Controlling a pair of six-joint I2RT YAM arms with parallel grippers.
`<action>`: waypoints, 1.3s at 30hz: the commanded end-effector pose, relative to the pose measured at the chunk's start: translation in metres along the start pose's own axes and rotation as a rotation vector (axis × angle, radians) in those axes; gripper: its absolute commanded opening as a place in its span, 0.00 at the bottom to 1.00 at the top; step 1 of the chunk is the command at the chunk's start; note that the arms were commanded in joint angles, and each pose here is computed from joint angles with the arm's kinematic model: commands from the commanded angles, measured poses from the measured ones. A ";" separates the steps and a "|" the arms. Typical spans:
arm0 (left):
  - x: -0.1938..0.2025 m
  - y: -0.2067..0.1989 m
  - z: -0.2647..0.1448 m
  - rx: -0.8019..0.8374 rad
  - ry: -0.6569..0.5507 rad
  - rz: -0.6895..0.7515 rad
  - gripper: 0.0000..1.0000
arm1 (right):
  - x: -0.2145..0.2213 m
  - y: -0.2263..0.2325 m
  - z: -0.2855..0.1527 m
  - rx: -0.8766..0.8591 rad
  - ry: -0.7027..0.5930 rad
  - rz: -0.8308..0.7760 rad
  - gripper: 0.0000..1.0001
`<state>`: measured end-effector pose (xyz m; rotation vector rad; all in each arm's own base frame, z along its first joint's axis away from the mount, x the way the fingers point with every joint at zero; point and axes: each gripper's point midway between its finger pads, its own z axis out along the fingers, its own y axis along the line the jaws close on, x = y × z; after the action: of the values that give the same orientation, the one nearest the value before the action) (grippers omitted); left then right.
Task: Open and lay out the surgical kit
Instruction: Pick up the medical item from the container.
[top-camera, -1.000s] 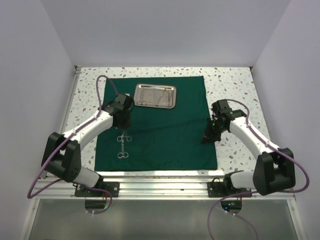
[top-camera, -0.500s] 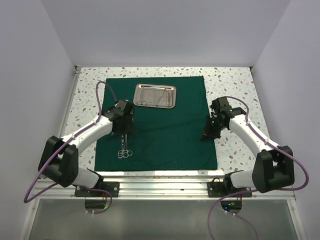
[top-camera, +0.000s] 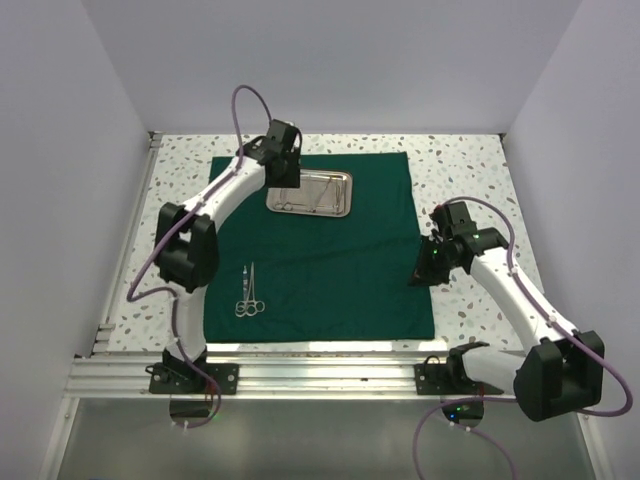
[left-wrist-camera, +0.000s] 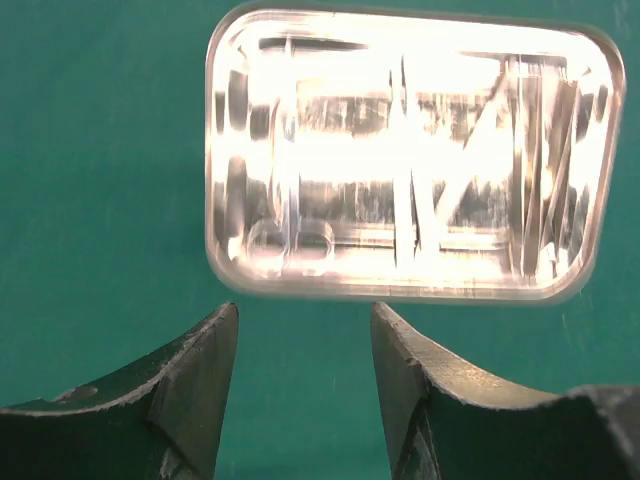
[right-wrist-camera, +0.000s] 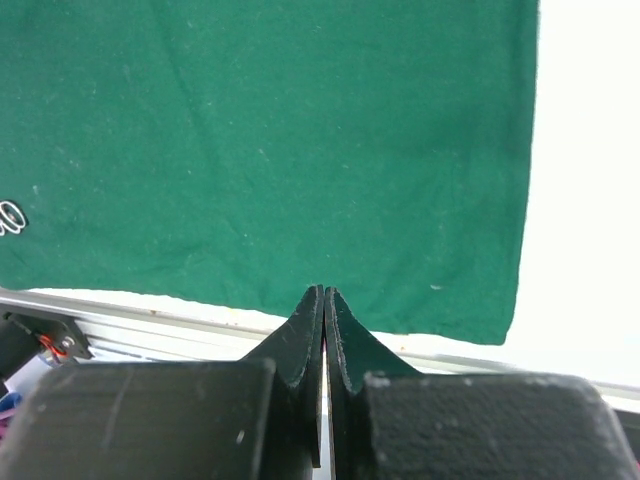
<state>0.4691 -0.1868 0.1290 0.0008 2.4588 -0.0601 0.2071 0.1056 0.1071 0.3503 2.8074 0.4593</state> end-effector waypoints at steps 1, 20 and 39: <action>-0.021 -0.004 0.033 0.011 0.011 0.048 0.58 | 0.008 -0.011 -0.011 0.042 -0.015 0.022 0.00; -0.025 0.002 0.118 0.017 0.019 0.030 0.58 | 0.020 -0.036 -0.022 0.158 -0.024 0.069 0.00; 0.026 0.024 0.175 -0.056 0.135 0.057 0.46 | 0.004 -0.028 -0.006 0.156 -0.009 0.093 0.00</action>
<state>0.5735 -0.1918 0.0256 0.0387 2.4863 -0.0800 0.1827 0.0782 0.0968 0.5020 2.8752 0.2436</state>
